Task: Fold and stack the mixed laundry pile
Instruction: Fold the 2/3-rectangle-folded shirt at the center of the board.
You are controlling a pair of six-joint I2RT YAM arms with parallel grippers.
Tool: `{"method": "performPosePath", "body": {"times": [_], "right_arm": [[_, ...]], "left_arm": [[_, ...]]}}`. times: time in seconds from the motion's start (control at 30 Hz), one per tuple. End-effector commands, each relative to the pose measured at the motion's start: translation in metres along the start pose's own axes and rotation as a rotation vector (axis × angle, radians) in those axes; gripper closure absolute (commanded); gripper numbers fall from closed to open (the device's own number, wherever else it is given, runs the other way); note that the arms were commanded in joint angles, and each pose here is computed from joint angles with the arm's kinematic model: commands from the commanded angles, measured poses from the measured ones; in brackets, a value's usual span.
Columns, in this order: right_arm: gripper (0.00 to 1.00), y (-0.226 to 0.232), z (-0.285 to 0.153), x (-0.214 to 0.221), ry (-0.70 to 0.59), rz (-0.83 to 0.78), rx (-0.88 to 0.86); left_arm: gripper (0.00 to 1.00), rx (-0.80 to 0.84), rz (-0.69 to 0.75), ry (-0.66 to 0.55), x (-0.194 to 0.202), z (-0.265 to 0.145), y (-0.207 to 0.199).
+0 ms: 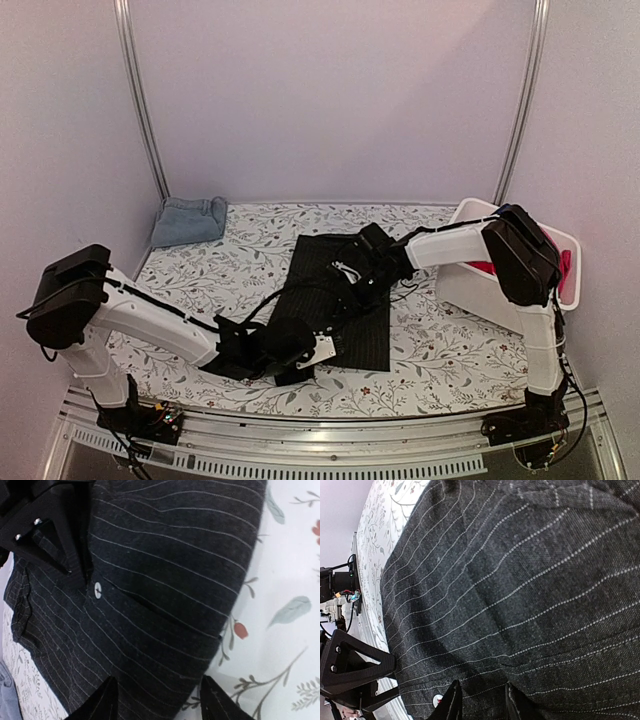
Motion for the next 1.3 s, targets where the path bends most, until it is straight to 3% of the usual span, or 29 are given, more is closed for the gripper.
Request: {"method": "performPosePath", "body": {"times": [0.0,0.17,0.2,0.43,0.6,0.8,0.93,1.07,1.27], "right_arm": [[0.71,-0.012,0.026,0.018,0.062,-0.028,0.03],[0.71,0.001,0.035,0.02,0.091,-0.062,0.009],[0.71,0.006,0.036,0.02,0.1,-0.074,0.001],[0.7,0.067,0.031,0.042,0.157,-0.183,-0.129],[0.68,0.113,0.014,0.06,0.198,-0.25,-0.287],[0.54,0.133,-0.035,0.01,0.057,-0.333,-0.257],[0.45,0.126,-0.067,-0.037,-0.046,-0.374,-0.219],[0.43,0.091,-0.073,-0.065,-0.093,-0.357,-0.117],[0.44,0.031,-0.04,-0.08,-0.073,-0.258,-0.023]], "left_arm": [[0.55,-0.163,0.09,-0.057,-0.015,0.008,0.009],[0.97,-0.1,0.126,-0.073,-0.021,-0.01,-0.001],[1.0,-0.065,0.13,-0.058,-0.021,-0.017,-0.004],[1.0,0.268,0.038,-0.005,-0.044,-0.091,-0.023],[1.0,0.374,-0.011,0.017,-0.057,-0.127,-0.019],[1.0,0.505,-0.006,0.055,-0.048,-0.141,-0.03],[1.0,0.575,0.016,0.061,-0.044,-0.147,-0.036],[1.0,0.611,0.031,0.05,-0.047,-0.149,-0.039],[1.0,0.643,-0.038,0.038,-0.055,-0.145,-0.021]]}}
Point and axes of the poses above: each gripper's point midway between its finger pads, its own z axis out along the fingers, its own y axis along the line the jaws close on, x = y × z, the point moved 5 cm from there along -z, back along the fingers, and after that the axes turned 15 degrees about -z, right-handed, at the moved point
